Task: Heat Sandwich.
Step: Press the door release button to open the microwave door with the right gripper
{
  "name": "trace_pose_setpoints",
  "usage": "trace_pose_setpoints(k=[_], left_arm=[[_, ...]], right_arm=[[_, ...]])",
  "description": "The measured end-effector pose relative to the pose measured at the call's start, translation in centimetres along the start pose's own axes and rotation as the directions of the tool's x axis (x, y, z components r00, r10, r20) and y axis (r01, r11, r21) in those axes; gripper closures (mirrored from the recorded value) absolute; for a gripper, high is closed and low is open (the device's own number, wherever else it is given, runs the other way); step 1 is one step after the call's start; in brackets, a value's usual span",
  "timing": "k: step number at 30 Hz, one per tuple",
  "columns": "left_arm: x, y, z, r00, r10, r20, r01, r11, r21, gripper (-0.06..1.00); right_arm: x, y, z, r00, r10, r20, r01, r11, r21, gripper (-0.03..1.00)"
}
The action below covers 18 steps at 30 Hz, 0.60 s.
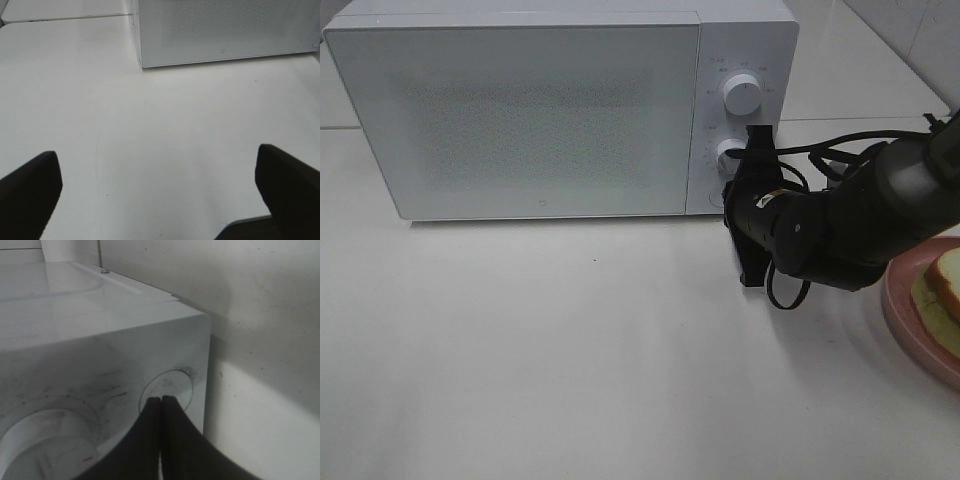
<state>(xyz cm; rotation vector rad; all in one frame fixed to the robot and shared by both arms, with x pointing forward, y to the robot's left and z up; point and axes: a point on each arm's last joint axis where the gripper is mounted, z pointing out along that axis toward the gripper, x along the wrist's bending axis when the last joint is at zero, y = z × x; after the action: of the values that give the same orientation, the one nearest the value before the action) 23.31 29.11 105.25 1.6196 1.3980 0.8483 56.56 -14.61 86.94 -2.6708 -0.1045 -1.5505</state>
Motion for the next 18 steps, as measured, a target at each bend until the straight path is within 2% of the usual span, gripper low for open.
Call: trace_pose_setpoints(k=[7, 13, 18], left_arm=[[0.0, 0.0, 0.0, 1.000, 0.000, 0.000, 0.000, 1.000, 0.000, -0.05], [0.0, 0.0, 0.0, 1.000, 0.000, 0.000, 0.000, 1.000, 0.000, -0.05], [0.0, 0.0, 0.0, 1.000, 0.000, 0.000, 0.000, 1.000, 0.000, -0.05]], right_arm=[[-0.4, -0.4, 1.0, 1.000, 0.000, 0.026, 0.000, 1.000, 0.008, 0.96], [-0.1, 0.3, 1.5, 1.000, 0.011, -0.001, -0.011, 1.000, -0.016, 0.96], [-0.1, 0.4, 1.7, 1.000, 0.008, 0.007, -0.008, 1.000, -0.014, 0.96]])
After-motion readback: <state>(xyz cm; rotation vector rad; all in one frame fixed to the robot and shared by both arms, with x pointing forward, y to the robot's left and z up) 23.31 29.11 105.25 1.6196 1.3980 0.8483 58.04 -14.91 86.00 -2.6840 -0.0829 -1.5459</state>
